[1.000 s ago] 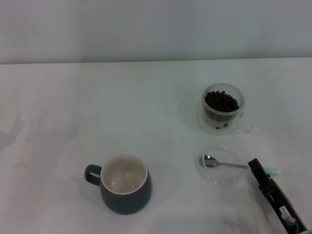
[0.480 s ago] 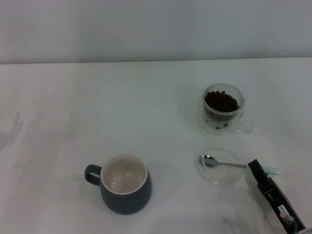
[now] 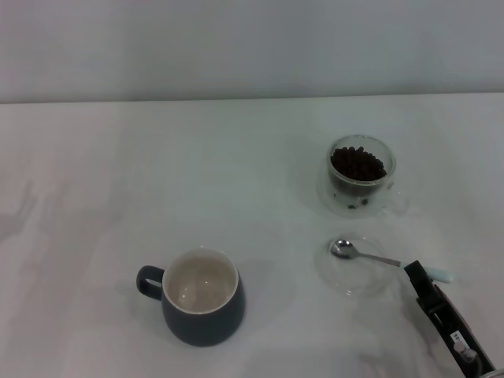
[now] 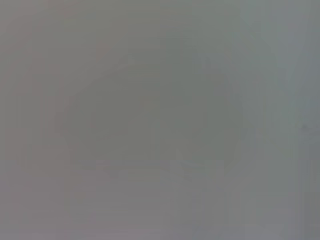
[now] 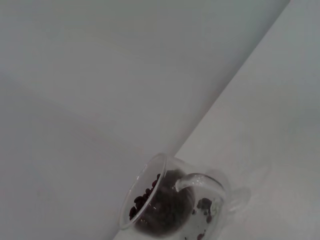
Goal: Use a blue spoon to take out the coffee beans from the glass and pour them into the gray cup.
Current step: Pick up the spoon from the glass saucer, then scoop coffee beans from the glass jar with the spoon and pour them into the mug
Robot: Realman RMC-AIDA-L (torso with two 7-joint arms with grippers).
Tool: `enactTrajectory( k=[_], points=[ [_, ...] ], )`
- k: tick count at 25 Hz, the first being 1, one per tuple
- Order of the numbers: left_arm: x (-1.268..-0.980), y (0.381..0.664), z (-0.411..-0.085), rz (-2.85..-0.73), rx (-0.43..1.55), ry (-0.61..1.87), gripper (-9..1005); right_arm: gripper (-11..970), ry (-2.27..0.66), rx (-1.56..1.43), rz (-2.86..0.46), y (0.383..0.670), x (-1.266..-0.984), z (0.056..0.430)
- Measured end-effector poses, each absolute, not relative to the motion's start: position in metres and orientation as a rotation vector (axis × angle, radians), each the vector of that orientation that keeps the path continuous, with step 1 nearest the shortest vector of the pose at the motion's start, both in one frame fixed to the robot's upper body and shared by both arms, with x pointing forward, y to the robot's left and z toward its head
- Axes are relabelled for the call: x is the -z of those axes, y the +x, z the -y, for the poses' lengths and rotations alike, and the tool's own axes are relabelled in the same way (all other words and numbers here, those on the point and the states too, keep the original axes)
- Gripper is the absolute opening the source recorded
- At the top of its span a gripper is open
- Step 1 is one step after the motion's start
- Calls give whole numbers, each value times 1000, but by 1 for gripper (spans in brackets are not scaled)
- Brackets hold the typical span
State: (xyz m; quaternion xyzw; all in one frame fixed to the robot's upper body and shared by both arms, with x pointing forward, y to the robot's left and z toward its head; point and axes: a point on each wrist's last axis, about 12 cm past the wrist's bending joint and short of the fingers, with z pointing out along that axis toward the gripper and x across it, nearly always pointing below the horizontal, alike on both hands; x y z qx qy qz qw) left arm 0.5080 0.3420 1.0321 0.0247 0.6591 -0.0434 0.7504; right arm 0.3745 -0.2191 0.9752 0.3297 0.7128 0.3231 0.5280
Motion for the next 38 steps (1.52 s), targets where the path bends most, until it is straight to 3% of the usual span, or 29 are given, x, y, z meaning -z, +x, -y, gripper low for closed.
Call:
enactTrajectory(
  k=[11,22,38],
  points=[
    [-1032,508,-343,-1439,92,48,861,134,758,-809,-1656,369,-978,230],
    [-1032,508,-341,-1432,85,26,861,133,609,-821,-1624,372,-982,240],
    [-1025,497,-342,-1436,68,-41,861,133,335,-871,-1515,402,-998,281]
  ],
)
